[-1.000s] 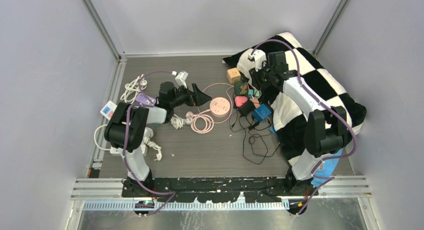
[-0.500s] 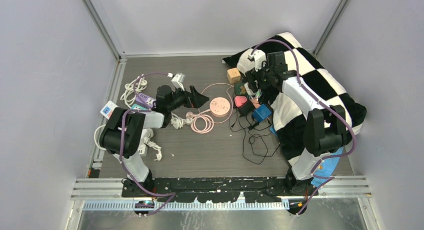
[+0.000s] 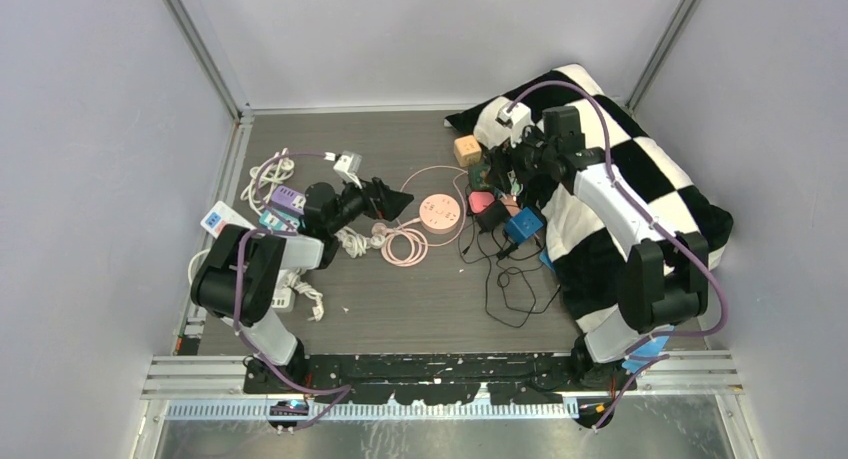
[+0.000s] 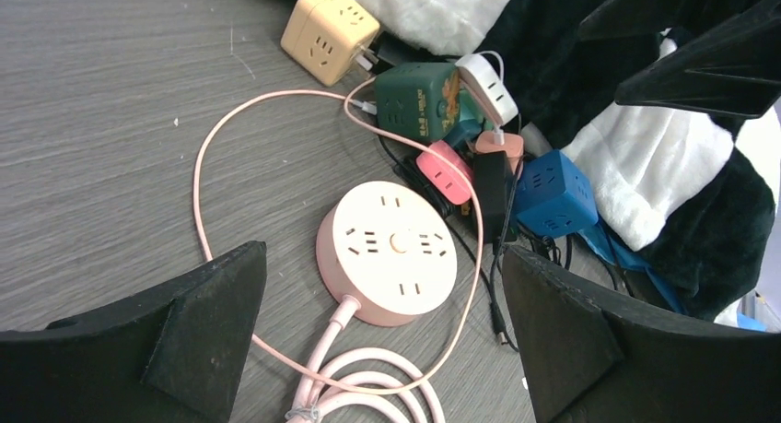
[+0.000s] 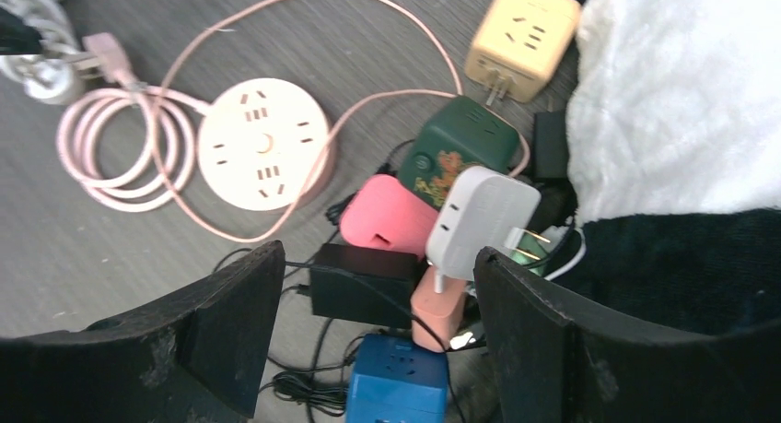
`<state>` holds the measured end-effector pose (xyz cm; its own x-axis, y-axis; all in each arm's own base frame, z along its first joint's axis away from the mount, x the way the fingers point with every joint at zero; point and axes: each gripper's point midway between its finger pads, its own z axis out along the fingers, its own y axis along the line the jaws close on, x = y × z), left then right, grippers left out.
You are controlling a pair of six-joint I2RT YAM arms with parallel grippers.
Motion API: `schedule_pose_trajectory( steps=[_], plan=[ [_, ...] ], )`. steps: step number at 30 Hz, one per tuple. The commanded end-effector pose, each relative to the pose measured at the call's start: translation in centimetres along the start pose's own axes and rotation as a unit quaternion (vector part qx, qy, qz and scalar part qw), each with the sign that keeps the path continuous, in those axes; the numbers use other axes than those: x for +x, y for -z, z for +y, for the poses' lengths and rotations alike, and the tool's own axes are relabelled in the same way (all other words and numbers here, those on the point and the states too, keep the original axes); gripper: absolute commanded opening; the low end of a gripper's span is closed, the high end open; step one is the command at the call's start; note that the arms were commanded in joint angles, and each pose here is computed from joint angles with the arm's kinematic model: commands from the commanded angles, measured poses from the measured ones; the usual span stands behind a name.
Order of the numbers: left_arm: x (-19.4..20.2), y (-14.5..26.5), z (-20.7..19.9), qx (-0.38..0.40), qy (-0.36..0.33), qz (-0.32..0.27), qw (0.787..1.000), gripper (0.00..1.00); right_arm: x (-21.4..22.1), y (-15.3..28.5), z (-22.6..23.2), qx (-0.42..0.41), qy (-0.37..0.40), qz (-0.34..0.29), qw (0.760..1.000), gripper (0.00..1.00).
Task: Pull the plug off the socket
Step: Place the plug at the center of the board.
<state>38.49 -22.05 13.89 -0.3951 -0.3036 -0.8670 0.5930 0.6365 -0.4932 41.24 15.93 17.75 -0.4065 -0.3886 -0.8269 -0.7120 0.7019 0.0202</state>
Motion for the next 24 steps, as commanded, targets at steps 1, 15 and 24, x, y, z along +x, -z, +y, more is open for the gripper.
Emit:
schedule_pose_trajectory(
  steps=[1, 15, 24],
  plan=[
    [-4.0, 0.7, -2.6, 0.052, -0.051, -0.082, 0.994, 1.00, -2.6, 2.2, 3.0, -0.053, 0.012, -0.055, 0.997, 0.80],
    [1.6, 4.3, -4.5, -0.047, -0.015, 0.073, 0.996, 1.00, -1.7, 4.8, 8.7, -0.160, 0.011, -0.096, 0.982, 0.84],
    [3.1, 8.9, -6.9, -0.076, -0.032, 0.062, 0.995, 1.00, 2.1, 3.5, 17.9, -0.319, 0.166, -0.093, 0.929, 0.97]
  ],
)
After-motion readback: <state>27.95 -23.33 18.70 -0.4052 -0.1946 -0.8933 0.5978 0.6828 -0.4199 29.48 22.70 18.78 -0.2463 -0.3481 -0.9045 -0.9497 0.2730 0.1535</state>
